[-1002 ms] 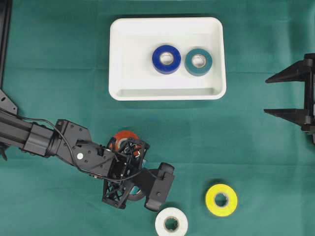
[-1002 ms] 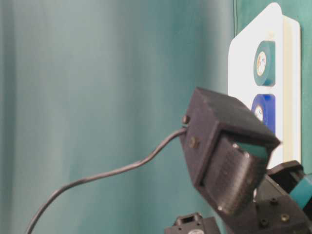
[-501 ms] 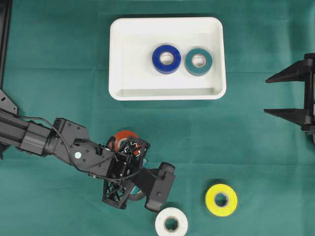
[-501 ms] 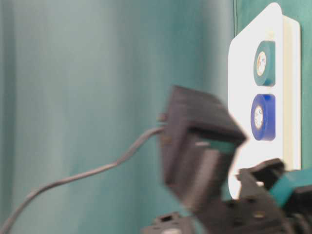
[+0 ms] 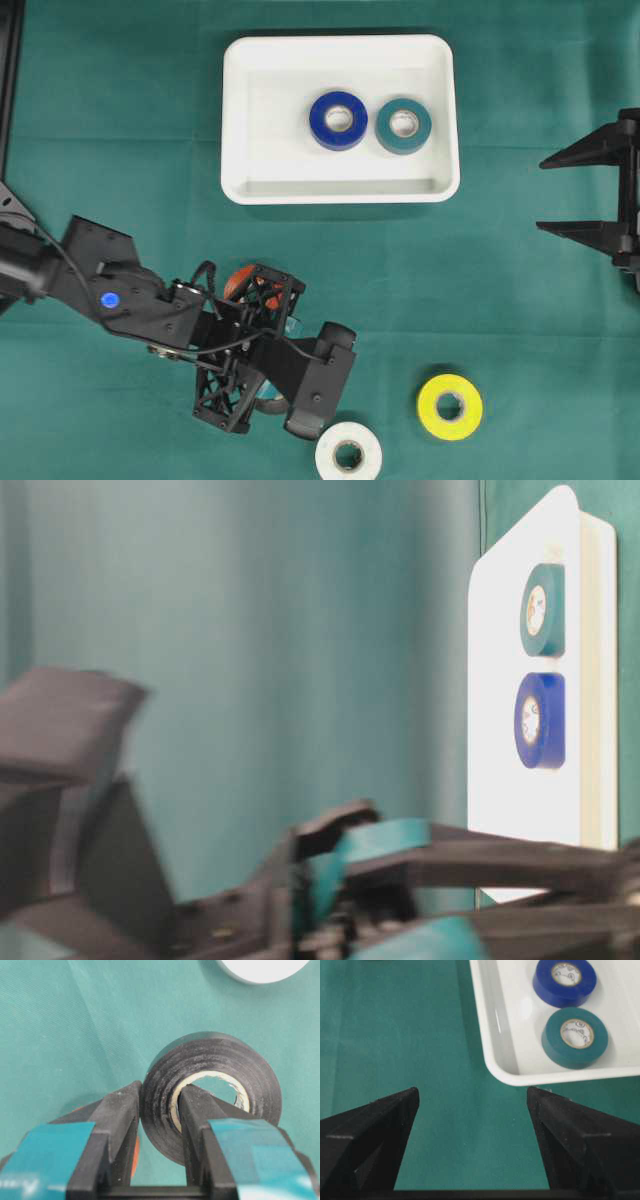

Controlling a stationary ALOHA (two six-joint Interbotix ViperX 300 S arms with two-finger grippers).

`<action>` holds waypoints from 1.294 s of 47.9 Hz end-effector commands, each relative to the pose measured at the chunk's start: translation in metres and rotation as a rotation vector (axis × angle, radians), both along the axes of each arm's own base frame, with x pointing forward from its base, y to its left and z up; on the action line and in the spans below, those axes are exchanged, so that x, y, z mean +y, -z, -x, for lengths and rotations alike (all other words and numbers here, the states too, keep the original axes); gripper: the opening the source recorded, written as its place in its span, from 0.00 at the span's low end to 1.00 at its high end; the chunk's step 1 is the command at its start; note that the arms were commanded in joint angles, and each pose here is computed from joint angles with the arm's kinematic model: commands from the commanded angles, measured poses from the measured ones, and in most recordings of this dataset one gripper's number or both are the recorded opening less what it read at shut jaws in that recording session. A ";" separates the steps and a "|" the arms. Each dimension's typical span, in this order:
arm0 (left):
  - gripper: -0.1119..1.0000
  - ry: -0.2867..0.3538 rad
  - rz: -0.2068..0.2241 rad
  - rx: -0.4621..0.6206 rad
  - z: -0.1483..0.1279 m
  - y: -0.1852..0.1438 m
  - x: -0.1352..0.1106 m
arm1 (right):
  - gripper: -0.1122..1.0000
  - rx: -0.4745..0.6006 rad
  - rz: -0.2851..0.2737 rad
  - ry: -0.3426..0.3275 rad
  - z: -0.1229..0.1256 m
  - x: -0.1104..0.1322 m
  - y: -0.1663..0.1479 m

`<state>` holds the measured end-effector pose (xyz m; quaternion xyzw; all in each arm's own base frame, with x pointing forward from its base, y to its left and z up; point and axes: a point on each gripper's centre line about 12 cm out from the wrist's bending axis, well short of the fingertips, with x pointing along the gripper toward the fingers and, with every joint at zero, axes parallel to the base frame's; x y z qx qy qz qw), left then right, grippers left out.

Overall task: Pick up the tape from a random location and place it into the white case.
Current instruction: 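Lift the black roll and carry it toward the tray's left end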

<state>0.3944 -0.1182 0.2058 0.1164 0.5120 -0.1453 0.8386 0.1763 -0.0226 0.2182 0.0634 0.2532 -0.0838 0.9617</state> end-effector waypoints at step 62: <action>0.26 -0.003 0.048 -0.171 0.030 -0.137 0.010 | 0.85 -0.012 0.000 0.002 -0.004 -0.001 -0.007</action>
